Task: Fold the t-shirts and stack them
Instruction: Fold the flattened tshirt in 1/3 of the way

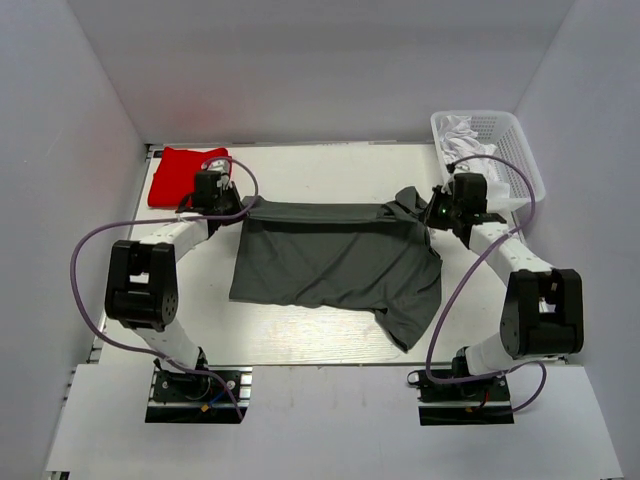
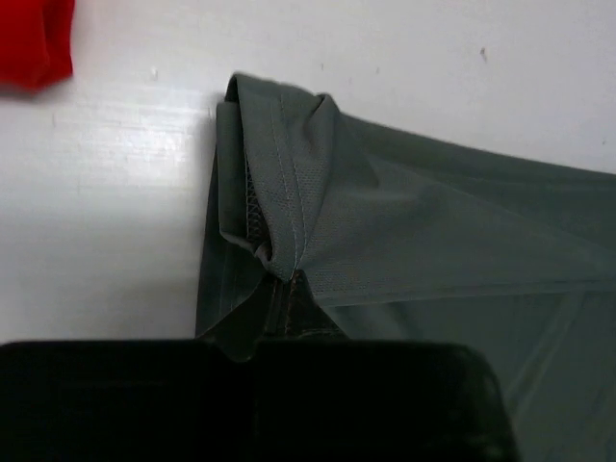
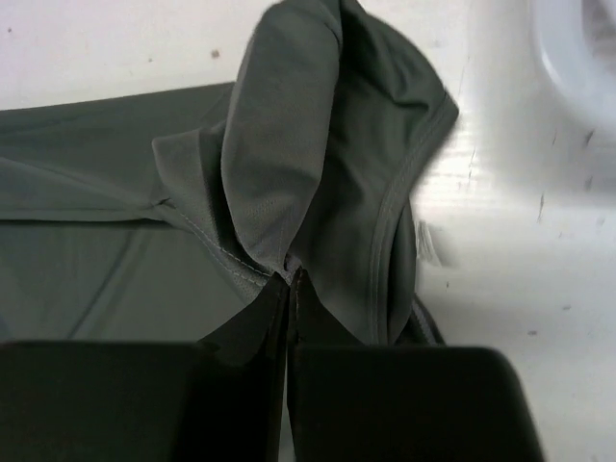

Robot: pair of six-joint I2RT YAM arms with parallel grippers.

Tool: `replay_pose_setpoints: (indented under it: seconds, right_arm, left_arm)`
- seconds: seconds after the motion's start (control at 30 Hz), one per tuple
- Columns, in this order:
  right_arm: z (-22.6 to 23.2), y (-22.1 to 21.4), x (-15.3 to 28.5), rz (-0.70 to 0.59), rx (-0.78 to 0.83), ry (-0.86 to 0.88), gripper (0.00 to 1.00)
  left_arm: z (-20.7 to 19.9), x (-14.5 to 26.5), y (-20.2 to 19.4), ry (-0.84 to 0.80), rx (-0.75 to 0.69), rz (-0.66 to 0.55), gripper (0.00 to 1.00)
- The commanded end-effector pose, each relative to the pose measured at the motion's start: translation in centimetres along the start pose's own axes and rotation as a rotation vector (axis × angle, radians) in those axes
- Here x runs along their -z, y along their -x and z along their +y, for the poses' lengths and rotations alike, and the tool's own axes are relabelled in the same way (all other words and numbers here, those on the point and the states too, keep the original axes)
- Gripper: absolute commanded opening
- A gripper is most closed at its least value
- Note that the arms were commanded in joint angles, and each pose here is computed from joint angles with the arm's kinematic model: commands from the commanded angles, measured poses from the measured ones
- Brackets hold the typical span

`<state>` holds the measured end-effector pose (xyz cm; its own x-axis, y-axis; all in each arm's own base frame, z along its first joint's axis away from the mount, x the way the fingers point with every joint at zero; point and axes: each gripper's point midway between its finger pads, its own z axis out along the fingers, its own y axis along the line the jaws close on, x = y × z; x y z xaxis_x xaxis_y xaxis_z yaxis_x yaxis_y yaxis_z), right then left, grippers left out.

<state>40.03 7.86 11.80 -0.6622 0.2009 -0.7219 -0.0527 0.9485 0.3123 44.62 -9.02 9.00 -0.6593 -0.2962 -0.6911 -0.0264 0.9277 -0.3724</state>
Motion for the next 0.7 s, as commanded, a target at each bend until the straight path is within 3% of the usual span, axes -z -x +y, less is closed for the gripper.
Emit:
replay_pose_setpoints:
  seconds: [0.0,0.07,0.1,0.2,0.23,0.27,0.3,0.4,0.43,0.47,0.6,0.67]
  right_arm:
    - [0.1,0.2,0.8,-0.037,-0.052,-0.001,0.0]
    - [-0.4,-2.1,0.8,0.016,-0.102,-0.018,0.07]
    - [-0.7,-2.9,0.7,0.037,-0.121,-0.034,0.07]
    - [-1.2,-6.0,1.0,0.112,-0.188,-0.052,0.08]
    - [-1.3,-7.2,1.1,0.14,-0.198,-0.055,0.18]
    - [-1.6,-8.0,1.5,0.174,-0.208,-0.077,0.22]
    - [-2.0,-8.6,1.6,0.188,-0.209,-0.101,0.32]
    - [-2.7,-8.7,2.7,0.213,-0.204,-0.157,0.48]
    - [-3.2,-8.4,2.9,0.206,-0.2,-0.188,0.62]
    - [-3.0,-7.6,3.2,0.196,-0.185,-0.185,0.68]
    - [-2.8,-4.9,3.9,0.144,-0.156,-0.199,0.78]
    - [-1.8,-1.8,3.9,0.078,-0.132,-0.171,0.89]
  left_arm:
    - [-1.1,1.7,-0.1,-0.038,0.048,-0.018,0.0]
    - [-0.5,2.2,-1.3,-0.005,0.107,0.007,0.0]
    - [-0.3,2.5,-1.6,0.01,0.126,0.004,0.09]
    - [0.1,3.8,-2.7,0.042,0.195,0.018,0.71]
    - [0.7,4.3,-3.7,0.073,0.213,0.046,0.71]
    - [0.9,4.8,-3.5,0.082,0.234,0.044,0.8]
    - [1.4,5.3,-3.8,0.111,0.235,0.047,0.89]
    - [1.8,7.1,-3.6,0.159,0.256,0.043,0.93]
    - [1.6,7.7,-2.7,0.164,0.263,0.019,0.96]
    - [1.4,7.8,-2.2,0.158,0.252,0.009,1.0]
    - [-0.9,7.4,1.2,0.069,0.176,-0.04,1.0]
    - [-2.8,6.4,2.2,-0.004,0.146,-0.023,1.0]
